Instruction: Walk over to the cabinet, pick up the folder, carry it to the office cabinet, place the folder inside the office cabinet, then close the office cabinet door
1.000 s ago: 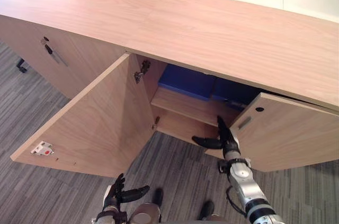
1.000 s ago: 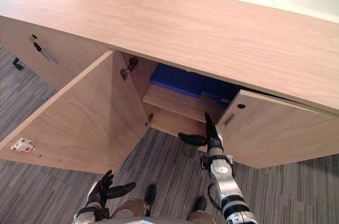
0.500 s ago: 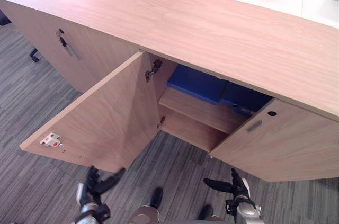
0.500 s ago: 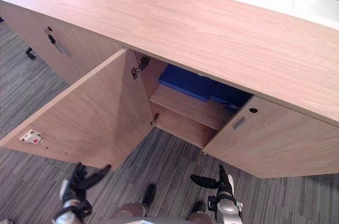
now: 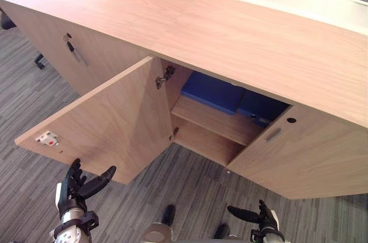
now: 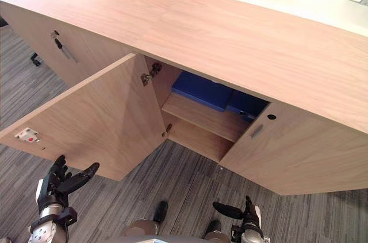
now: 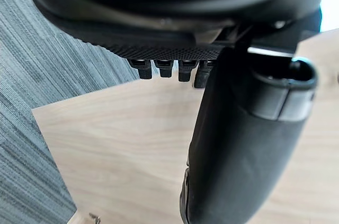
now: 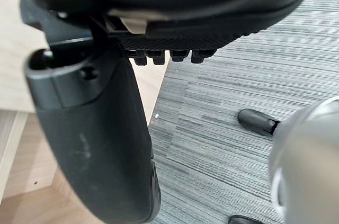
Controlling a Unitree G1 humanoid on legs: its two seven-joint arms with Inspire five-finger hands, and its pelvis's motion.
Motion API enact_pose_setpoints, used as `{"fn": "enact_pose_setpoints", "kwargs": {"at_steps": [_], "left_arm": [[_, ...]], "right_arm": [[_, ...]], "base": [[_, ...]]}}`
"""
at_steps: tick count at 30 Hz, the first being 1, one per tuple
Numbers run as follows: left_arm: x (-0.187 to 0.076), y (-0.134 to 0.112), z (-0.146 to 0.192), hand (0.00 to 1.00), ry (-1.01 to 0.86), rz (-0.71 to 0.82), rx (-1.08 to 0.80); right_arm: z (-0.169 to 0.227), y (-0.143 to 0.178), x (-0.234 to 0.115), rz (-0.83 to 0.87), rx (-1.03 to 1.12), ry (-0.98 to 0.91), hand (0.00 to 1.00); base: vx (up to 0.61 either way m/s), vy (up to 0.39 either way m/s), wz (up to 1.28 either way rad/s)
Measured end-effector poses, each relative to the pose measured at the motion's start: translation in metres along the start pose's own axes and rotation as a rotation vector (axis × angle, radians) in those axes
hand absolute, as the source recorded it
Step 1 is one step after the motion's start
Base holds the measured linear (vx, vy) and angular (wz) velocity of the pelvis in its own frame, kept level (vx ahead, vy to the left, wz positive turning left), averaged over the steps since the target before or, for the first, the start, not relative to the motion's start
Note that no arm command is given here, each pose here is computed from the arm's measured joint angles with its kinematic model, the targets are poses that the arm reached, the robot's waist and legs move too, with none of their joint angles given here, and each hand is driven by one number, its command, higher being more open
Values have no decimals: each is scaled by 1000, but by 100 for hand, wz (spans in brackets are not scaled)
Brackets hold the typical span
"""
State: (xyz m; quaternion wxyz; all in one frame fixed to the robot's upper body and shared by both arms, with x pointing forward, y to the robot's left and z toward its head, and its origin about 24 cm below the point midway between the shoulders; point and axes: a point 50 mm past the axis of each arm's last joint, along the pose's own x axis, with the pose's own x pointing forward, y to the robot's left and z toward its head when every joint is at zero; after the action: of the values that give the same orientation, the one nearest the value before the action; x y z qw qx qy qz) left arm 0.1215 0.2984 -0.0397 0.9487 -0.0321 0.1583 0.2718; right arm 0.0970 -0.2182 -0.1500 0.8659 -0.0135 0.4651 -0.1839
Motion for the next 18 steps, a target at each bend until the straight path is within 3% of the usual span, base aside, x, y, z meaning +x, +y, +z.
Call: {"fn": "enact_pose_setpoints", "kwargs": {"at_steps": [10,18], "left_arm": [[-18,-21,-13,100,22,-44,-75],[-19,-16,-14,100,17,11,-117]], "right_arm": [[-7,-8,-1,-29,36,36,100],[-13,1,-4,-22,64,56,100]], "base": [[-13,-12,-16],[-27,-23,24]]}}
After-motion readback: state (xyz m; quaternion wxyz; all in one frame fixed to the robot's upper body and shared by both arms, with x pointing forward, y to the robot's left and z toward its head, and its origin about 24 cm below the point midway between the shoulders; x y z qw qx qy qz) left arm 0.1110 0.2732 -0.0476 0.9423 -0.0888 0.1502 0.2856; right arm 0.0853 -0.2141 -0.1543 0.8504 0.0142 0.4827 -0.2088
